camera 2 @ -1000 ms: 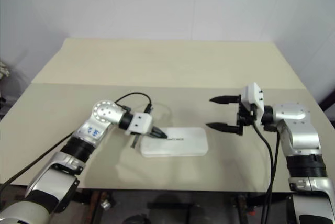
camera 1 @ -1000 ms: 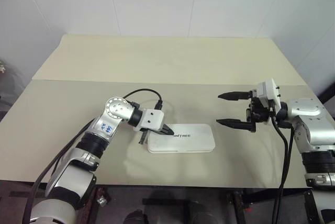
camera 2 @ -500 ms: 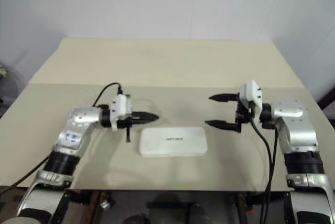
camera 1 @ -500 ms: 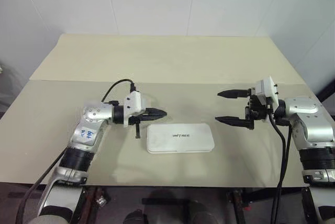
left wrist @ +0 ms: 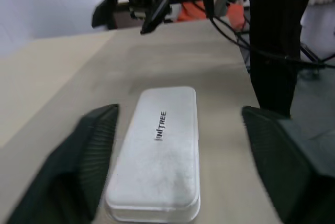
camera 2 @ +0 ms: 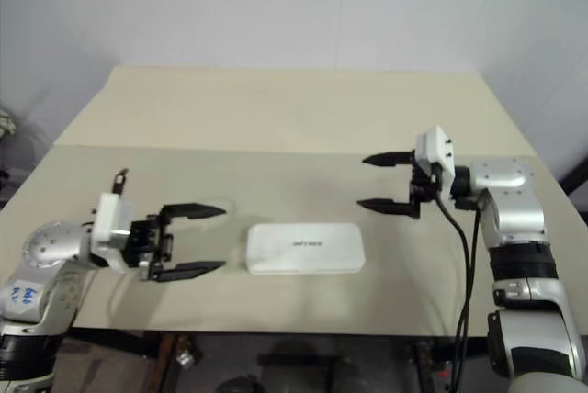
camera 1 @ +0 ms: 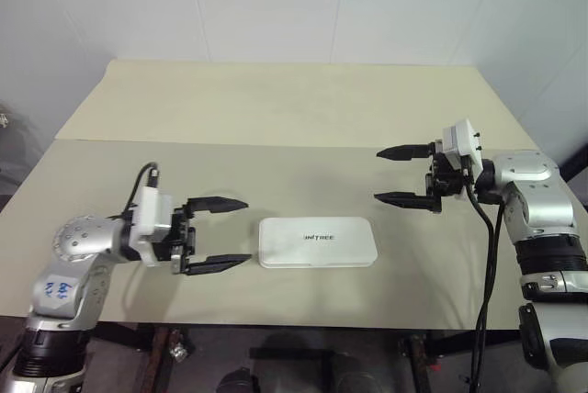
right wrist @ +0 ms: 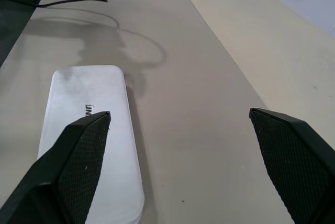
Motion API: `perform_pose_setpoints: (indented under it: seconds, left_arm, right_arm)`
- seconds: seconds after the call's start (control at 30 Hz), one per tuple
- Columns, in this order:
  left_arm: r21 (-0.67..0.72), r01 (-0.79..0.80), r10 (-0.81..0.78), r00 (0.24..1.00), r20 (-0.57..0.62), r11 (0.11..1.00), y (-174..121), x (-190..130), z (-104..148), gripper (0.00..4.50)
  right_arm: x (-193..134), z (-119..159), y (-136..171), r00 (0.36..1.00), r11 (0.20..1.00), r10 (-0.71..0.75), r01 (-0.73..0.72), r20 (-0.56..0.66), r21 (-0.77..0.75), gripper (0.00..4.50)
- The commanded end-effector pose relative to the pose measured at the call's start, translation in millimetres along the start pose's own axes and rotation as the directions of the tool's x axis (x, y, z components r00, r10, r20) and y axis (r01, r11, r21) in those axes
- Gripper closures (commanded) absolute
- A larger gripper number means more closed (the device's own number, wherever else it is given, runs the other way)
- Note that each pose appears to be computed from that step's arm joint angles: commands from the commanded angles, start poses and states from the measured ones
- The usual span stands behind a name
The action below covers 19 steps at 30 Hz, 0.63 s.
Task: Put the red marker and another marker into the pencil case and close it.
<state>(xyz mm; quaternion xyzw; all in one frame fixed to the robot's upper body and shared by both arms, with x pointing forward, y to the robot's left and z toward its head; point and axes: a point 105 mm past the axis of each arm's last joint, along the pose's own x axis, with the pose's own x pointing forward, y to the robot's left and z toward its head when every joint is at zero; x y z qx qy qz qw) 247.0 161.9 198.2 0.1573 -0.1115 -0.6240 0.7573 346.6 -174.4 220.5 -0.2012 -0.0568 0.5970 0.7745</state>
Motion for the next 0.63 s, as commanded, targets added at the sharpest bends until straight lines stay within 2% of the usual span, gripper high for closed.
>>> perform_pose_setpoints:
  seconds: [0.03,0.17,0.3,0.43,0.63]
  left_arm:
    - [0.029,-0.015,0.014,0.999,0.032,0.999,-8.2,-10.0,14.3,0.02]
    - [0.086,-0.099,0.097,0.995,0.023,0.991,-5.9,-20.8,18.5,0.02]
    - [0.088,-0.113,0.117,0.992,-0.038,0.990,-6.7,-35.0,18.4,0.02]
    - [0.072,-0.160,0.165,0.984,-0.066,0.984,-8.2,-52.1,19.2,0.02]
    - [0.054,-0.224,0.227,0.972,-0.055,0.973,-15.1,-55.9,26.4,0.02]
  right_arm:
    - [-3.9,6.3,-5.2,1.000,0.999,0.008,-0.008,-0.003,-0.034,0.00]
    - [-4.7,4.9,-13.6,1.000,1.000,-0.003,0.003,-0.016,-0.030,0.00]
    - [-2.3,6.9,-22.2,1.000,0.999,-0.008,0.007,-0.023,-0.035,0.00]
    - [6.3,4.9,-17.4,1.000,1.000,0.009,-0.009,-0.001,-0.028,0.00]
    - [11.6,2.6,-9.8,0.999,1.000,0.017,-0.017,0.028,-0.004,0.00]
